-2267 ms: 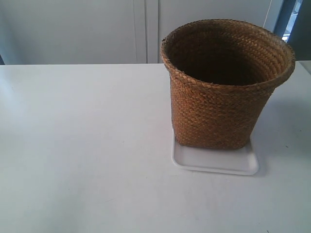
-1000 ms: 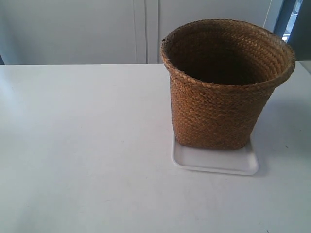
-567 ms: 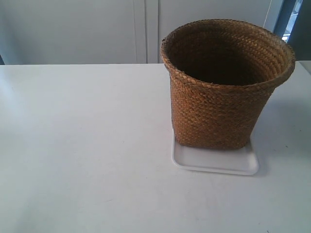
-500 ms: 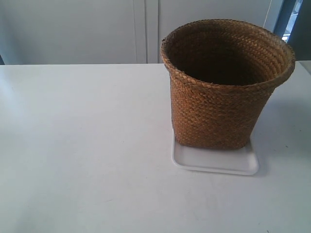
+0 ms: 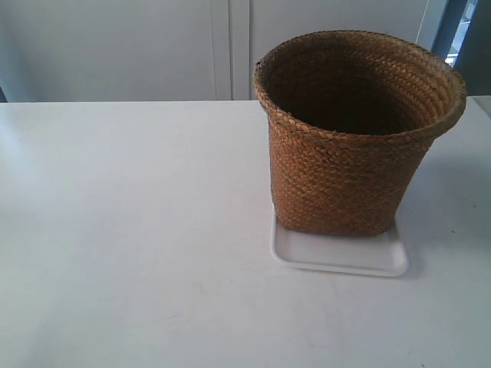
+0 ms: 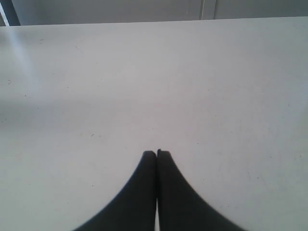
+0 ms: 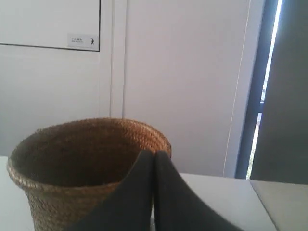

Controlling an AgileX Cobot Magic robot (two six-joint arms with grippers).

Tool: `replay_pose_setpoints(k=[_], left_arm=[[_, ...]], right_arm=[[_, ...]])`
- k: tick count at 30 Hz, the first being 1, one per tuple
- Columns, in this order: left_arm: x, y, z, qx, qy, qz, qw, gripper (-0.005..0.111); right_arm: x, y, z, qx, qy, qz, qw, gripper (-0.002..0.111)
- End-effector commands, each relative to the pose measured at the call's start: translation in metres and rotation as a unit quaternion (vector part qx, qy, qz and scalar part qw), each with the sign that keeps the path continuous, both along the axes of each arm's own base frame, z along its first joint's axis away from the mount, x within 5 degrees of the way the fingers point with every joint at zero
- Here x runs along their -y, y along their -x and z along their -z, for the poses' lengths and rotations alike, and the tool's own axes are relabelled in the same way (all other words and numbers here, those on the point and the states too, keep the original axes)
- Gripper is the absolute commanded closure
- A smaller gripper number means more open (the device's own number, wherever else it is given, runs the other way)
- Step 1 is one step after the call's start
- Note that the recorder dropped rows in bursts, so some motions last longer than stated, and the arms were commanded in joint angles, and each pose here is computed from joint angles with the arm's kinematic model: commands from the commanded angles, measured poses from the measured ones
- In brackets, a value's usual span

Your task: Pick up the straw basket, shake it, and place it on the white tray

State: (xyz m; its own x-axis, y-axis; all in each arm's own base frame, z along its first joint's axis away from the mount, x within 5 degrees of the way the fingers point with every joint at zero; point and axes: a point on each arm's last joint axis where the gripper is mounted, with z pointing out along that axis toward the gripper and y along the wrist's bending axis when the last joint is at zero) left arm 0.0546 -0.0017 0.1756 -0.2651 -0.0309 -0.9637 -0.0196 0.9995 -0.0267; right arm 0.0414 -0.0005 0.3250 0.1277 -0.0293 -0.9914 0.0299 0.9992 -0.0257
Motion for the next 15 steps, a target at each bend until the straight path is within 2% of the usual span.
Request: replay_pose_setpoints(k=[1, 4, 11, 15], left_arm=[[0.0, 0.0, 0.001, -0.001, 0.009, -0.002, 1.0, 0.107], [0.0, 0.0, 0.001, -0.001, 0.009, -0.002, 1.0, 0.107], [0.0, 0.0, 0.001, -0.001, 0.009, -0.002, 1.0, 0.107], [0.0, 0.0, 0.001, -0.001, 0.009, -0.002, 1.0, 0.107]], right_arm=[[0.001, -0.008, 0.044, 0.019, 0.011, 0.007, 1.0, 0.108], [0.002, -0.009, 0.064, 0.042, 0.011, 0.009, 0.999, 0.108], [0.002, -0.015, 0.105, -0.004, 0.0, 0.008, 1.0, 0.108], [0.002, -0.016, 0.113, -0.029, -0.017, 0.005, 0.999, 0.108]])
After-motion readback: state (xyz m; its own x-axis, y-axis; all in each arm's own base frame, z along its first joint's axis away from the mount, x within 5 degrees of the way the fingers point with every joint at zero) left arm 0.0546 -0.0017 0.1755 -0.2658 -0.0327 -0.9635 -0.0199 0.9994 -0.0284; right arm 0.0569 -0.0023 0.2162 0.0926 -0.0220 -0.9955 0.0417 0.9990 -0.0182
